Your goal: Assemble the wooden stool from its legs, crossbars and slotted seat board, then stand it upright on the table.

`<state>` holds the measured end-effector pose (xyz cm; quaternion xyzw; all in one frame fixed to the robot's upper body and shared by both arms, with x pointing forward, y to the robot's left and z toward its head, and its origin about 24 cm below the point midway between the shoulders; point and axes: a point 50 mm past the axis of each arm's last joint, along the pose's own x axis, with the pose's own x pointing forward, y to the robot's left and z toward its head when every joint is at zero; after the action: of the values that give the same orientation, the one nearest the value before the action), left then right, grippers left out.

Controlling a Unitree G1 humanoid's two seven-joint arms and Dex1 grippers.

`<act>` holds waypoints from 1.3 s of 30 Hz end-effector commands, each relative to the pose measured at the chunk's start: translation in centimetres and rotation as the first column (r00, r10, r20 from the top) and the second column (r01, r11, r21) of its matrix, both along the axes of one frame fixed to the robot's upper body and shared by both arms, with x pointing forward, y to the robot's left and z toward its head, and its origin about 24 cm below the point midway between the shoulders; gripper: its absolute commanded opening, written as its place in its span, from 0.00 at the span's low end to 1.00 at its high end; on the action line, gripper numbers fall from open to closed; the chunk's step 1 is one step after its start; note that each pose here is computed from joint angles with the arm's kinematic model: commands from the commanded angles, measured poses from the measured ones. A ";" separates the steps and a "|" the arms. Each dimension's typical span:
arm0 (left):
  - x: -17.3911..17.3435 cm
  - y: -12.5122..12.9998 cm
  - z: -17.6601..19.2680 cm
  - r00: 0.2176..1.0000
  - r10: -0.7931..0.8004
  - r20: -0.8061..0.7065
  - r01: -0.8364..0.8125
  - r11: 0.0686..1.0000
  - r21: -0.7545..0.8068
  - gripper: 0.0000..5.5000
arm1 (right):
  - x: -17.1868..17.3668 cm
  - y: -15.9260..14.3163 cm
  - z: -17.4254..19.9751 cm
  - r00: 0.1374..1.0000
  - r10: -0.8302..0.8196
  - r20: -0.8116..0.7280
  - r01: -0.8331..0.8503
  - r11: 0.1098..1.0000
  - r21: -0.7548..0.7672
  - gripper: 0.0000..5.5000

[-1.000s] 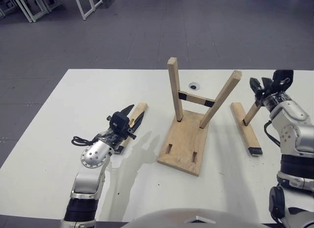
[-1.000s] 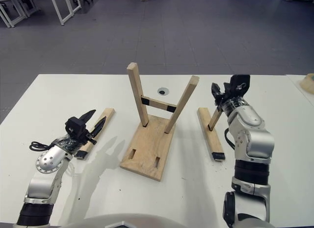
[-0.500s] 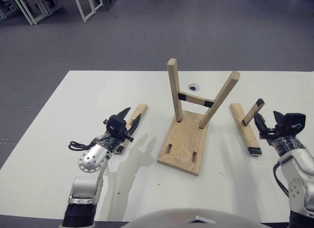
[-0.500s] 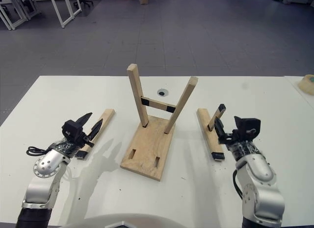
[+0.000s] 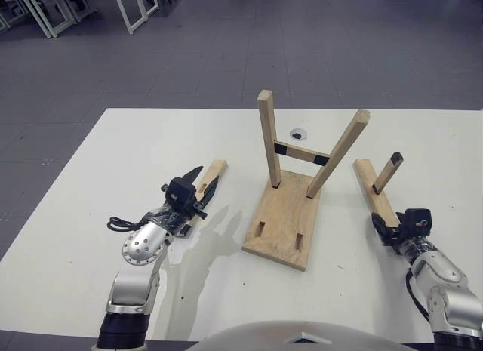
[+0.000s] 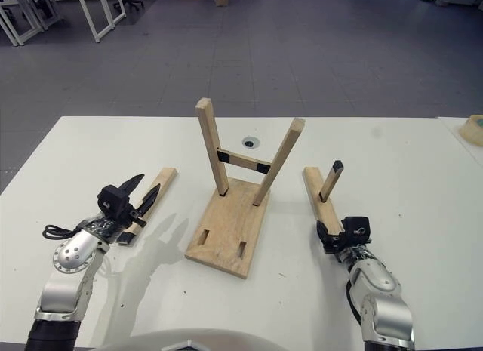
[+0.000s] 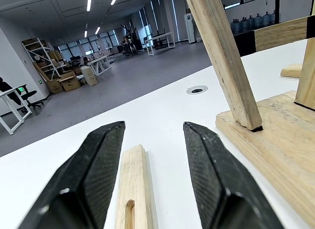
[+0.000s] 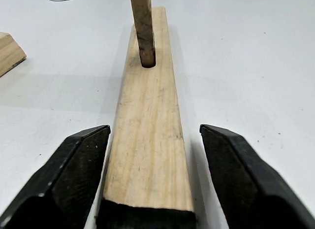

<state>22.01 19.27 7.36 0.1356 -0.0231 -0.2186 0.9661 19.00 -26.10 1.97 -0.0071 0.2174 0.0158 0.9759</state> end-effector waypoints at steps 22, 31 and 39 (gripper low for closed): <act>-0.3 -4.5 12.6 0.861 -0.489 0.141 0.326 0.317 -0.890 0.61 | 4.3 5.4 23.5 0.574 0.186 0.798 -0.751 0.508 0.422 0.37; -1.7 -6.2 14.6 0.684 -0.709 0.170 0.412 0.184 -0.892 0.69 | 0.8 9.7 22.6 0.422 0.583 0.694 -0.886 0.103 0.453 0.37; -2.2 -7.2 14.2 0.587 -0.805 0.088 0.427 0.215 -0.878 0.83 | 1.3 11.5 20.2 0.355 0.702 0.617 -0.855 -0.024 0.519 0.37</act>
<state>19.57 12.41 21.73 -0.4276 0.0030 -0.5715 0.7004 20.31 -15.09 22.34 0.3197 0.0451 0.6433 0.6942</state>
